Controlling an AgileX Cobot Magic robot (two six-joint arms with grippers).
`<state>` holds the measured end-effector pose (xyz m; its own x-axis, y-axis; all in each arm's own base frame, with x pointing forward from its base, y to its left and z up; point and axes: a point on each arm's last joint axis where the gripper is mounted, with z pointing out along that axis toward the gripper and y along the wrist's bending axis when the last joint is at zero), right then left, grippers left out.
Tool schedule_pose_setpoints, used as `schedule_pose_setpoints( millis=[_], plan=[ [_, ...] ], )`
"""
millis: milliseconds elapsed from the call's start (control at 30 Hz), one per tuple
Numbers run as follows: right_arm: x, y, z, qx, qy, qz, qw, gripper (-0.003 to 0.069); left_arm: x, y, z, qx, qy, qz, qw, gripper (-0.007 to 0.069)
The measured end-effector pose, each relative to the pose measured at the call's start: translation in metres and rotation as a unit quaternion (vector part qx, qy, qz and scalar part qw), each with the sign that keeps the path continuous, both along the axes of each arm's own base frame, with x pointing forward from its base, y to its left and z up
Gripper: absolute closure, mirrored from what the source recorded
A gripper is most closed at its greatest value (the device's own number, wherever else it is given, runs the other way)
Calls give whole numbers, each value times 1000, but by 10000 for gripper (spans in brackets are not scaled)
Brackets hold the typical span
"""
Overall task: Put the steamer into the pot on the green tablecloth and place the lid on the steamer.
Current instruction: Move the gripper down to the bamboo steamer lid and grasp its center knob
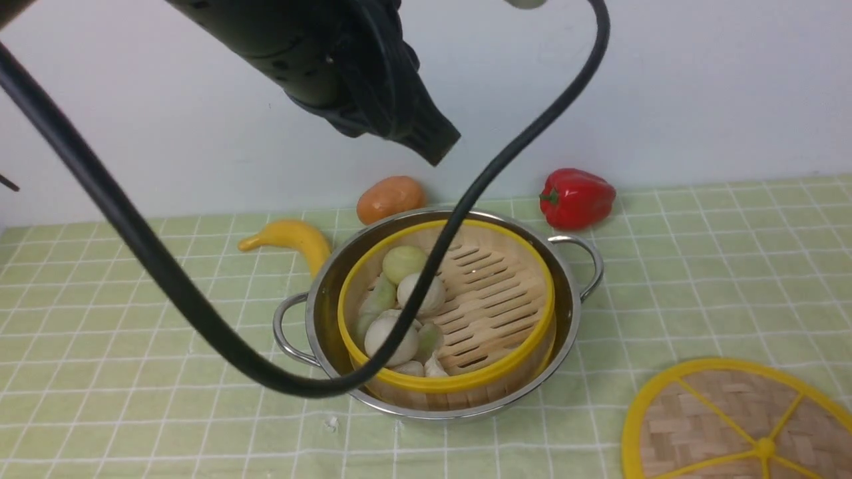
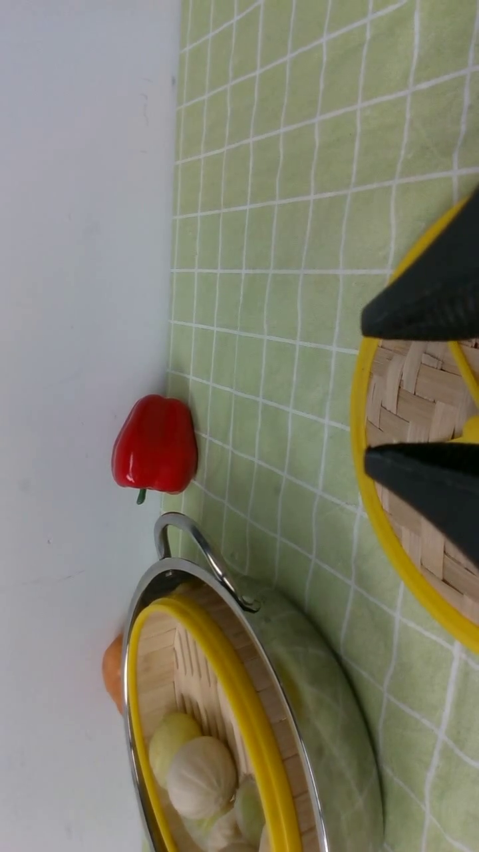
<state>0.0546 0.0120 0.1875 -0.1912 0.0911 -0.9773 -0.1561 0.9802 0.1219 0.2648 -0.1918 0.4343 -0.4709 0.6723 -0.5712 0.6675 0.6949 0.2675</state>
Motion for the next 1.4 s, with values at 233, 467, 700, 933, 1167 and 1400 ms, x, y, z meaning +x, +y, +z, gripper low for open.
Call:
schedule_pose_setpoints(
  millis=[233, 467, 700, 933, 1167, 1400],
  plan=[
    [0, 0, 0, 0, 0, 0, 1000, 419, -20, 36, -5, -60, -47, 15, 997, 644],
    [0, 0, 0, 0, 0, 0, 1000, 419, -78, 154, -51, -182, -136, 199, 953, 636],
    [0, 0, 0, 0, 0, 0, 1000, 419, -163, 208, -134, -163, -192, 371, 894, 624],
    [0, 0, 0, 0, 0, 0, 1000, 419, -208, 205, -195, -144, -274, 382, 871, 613],
    [0, 0, 0, 0, 0, 0, 1000, 419, -214, 204, -235, -146, -314, 374, 860, 605],
    [0, 0, 0, 0, 0, 0, 1000, 419, -212, 201, -255, -161, -284, 350, 878, 594]
  ],
)
